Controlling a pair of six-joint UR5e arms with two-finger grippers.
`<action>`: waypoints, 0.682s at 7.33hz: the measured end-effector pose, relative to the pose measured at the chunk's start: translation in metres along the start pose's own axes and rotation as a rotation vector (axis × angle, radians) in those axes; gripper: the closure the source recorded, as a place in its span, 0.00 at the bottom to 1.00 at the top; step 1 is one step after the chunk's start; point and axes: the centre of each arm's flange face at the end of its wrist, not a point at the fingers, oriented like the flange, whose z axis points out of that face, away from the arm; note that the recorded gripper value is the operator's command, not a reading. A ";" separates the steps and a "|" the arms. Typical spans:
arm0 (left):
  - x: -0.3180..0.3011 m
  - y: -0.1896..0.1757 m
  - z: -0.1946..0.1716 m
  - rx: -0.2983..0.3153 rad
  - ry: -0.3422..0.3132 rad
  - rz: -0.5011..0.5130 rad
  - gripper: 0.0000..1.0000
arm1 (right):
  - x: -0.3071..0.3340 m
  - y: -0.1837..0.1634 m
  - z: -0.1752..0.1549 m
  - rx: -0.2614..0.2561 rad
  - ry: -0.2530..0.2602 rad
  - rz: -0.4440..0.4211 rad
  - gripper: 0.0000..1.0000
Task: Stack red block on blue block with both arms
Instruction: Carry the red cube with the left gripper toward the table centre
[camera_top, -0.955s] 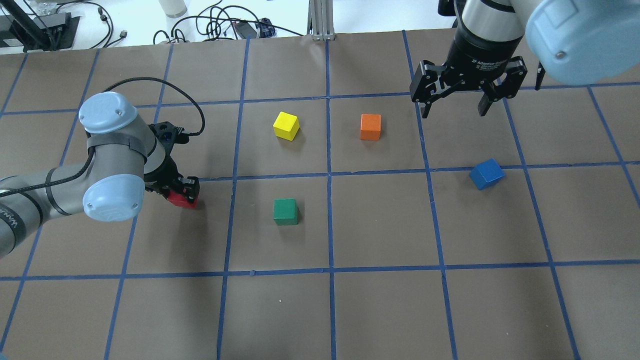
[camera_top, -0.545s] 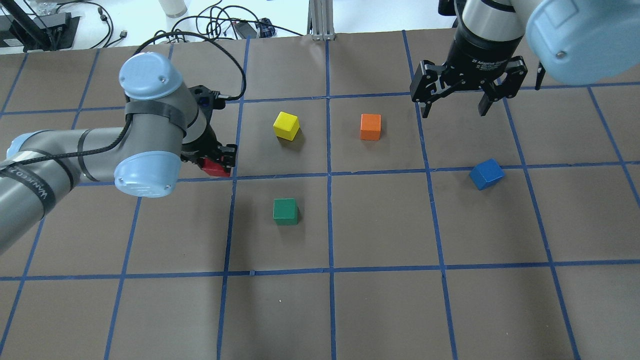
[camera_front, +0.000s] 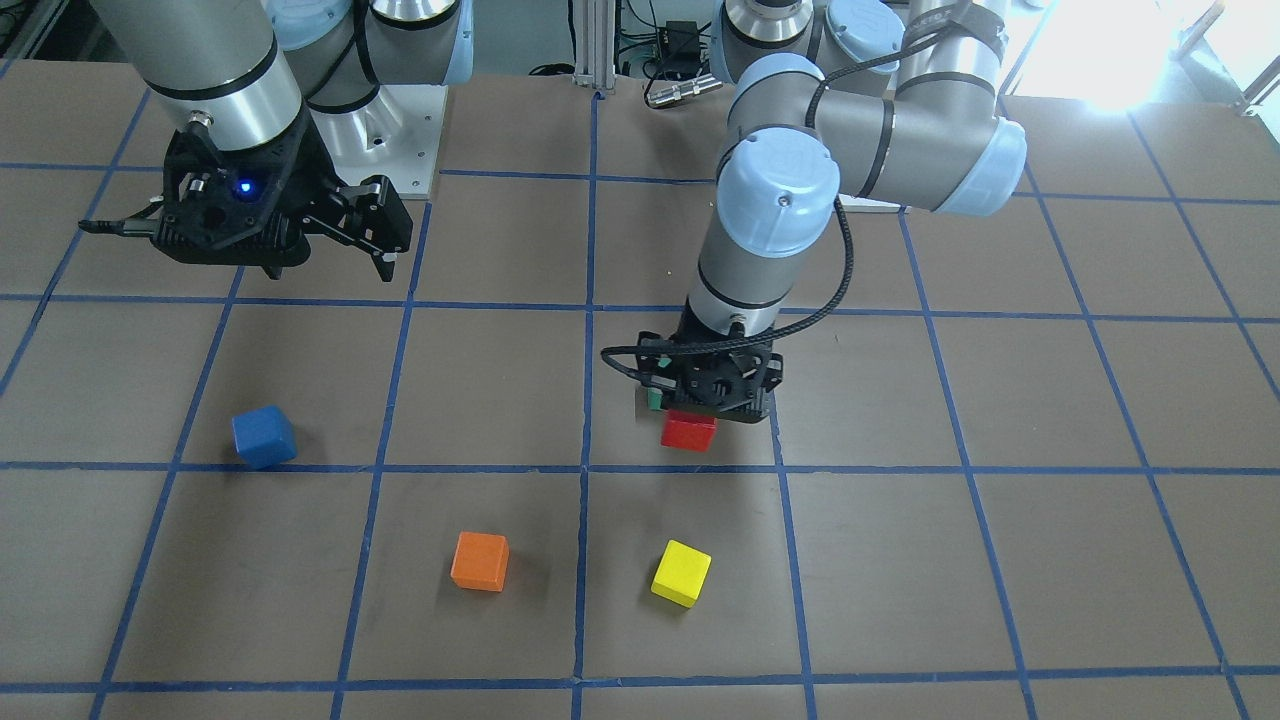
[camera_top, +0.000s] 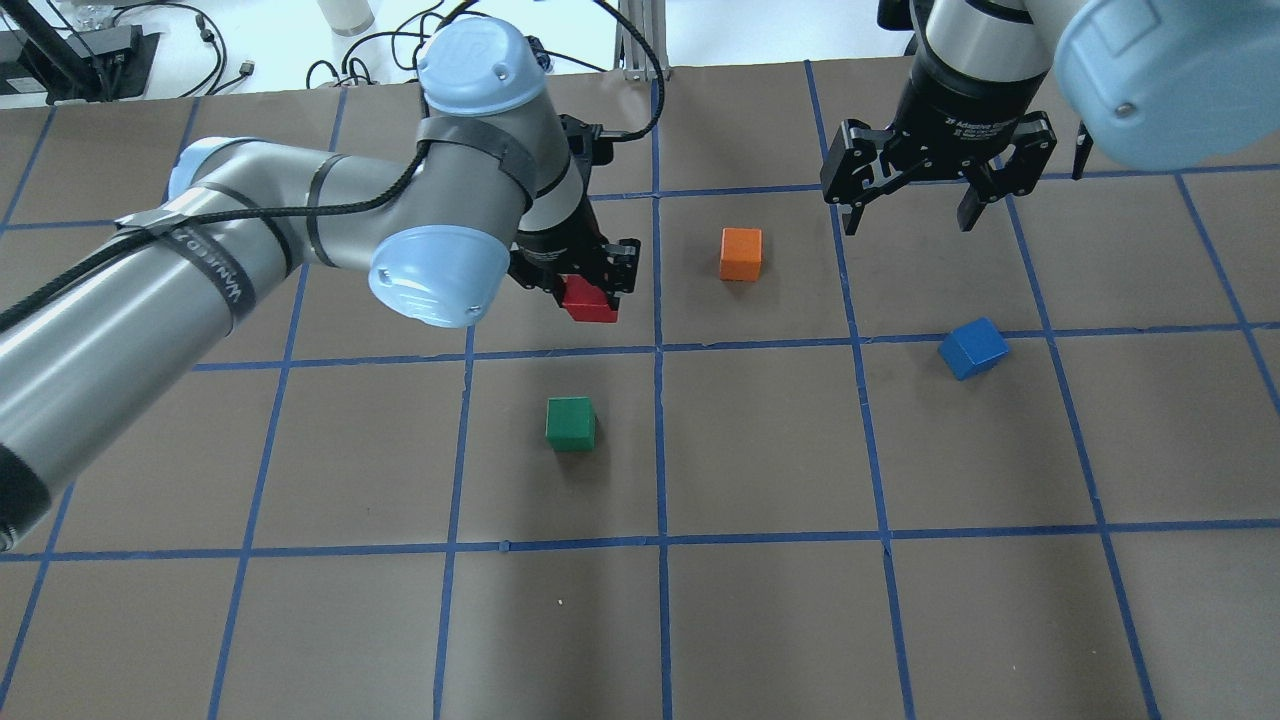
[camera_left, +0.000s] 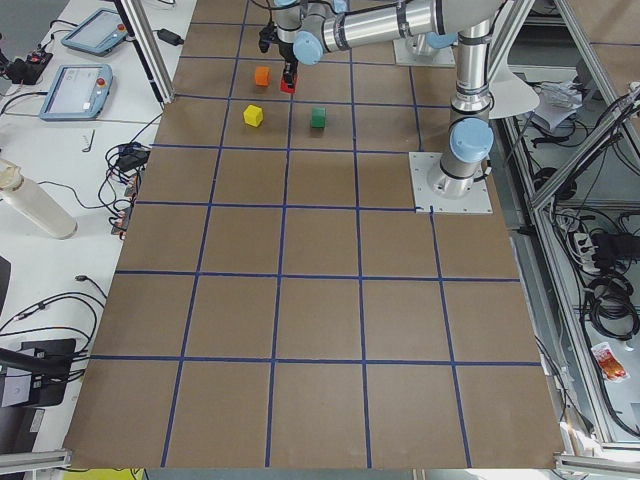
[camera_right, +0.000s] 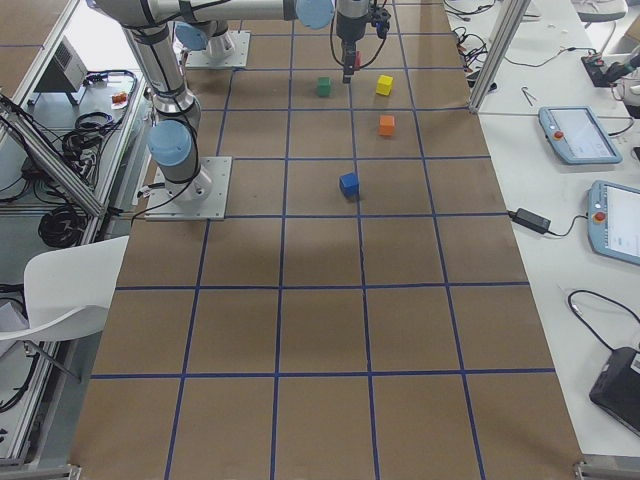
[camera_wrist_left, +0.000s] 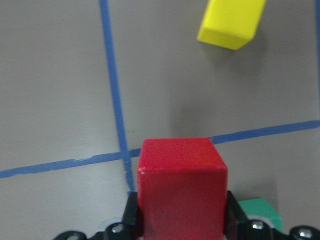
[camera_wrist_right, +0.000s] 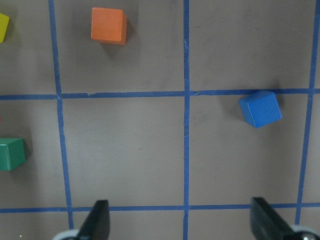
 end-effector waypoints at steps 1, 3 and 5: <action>0.025 -0.005 0.016 -0.026 0.024 -0.005 0.79 | 0.000 0.000 0.000 0.000 0.000 0.000 0.00; 0.062 -0.008 0.050 -0.073 0.030 -0.037 0.72 | 0.000 0.000 0.000 0.001 0.000 -0.001 0.00; 0.089 -0.002 0.079 -0.114 0.014 -0.055 0.55 | -0.001 0.000 0.000 0.003 0.000 -0.001 0.00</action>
